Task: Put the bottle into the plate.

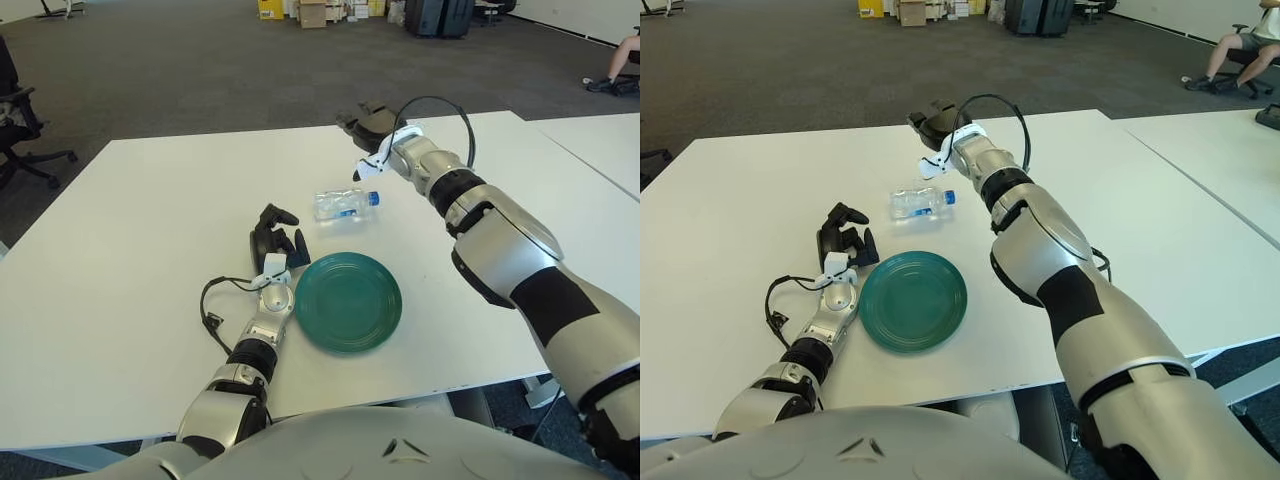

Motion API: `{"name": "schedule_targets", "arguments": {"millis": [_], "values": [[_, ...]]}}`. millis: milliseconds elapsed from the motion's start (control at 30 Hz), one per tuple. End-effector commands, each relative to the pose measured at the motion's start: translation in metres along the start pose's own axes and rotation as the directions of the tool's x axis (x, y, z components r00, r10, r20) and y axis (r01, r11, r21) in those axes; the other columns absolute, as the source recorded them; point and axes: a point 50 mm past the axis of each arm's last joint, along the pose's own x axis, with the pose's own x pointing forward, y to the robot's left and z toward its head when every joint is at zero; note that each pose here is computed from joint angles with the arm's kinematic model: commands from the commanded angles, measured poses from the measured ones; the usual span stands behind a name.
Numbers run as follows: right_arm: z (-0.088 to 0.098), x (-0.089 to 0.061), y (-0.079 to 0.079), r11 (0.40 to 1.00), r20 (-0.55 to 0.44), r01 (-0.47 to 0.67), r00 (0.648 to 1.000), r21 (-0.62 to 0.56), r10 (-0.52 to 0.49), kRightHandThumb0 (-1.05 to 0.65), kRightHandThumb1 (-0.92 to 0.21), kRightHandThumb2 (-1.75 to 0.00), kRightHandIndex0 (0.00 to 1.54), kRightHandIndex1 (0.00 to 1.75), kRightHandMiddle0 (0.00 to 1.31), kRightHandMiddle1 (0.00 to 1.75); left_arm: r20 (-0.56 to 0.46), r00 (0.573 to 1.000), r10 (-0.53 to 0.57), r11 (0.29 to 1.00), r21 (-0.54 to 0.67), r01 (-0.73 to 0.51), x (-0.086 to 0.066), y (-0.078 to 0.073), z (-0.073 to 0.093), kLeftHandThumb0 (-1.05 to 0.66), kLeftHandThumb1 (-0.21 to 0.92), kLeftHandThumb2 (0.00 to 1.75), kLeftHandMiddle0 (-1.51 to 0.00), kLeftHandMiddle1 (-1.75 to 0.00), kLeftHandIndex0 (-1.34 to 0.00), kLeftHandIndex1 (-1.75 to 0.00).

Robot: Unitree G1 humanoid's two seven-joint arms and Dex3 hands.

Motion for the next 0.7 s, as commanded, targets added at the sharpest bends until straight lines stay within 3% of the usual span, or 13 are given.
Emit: {"name": "schedule_targets", "arguments": {"millis": [0, 467, 667], "values": [[-0.003, -0.004, 0.017, 0.998, -0.03, -0.061, 0.998, -0.014, 0.06, -1.05, -0.92, -0.12, 0.0, 0.0, 0.0, 0.0, 0.006, 1.0, -0.001, 1.0, 0.012, 0.001, 0.001, 0.002, -0.001, -0.59, 0.06, 1.63, -1.29, -1.75, -0.83, -1.75], [-0.003, -0.012, 0.051, 0.984, -0.059, -0.176, 0.983, 0.013, 0.176, -1.05, -0.91, -0.06, 0.0, 0.0, 0.0, 0.0, -0.004, 1.0, 0.019, 1.0, 0.002, -0.019, 0.001, -0.001, 0.0, -0.59, 0.07, 1.63, -1.29, -1.75, -0.82, -1.75], [0.004, -0.012, 0.058, 0.979, -0.054, -0.198, 0.978, 0.042, 0.201, -1.05, -0.91, -0.05, 0.0, 0.0, 0.0, 0.0, -0.011, 1.0, 0.026, 1.0, -0.01, -0.026, 0.001, -0.002, 0.0, -0.58, 0.07, 1.62, -1.29, -1.75, -0.82, -1.75]]}}
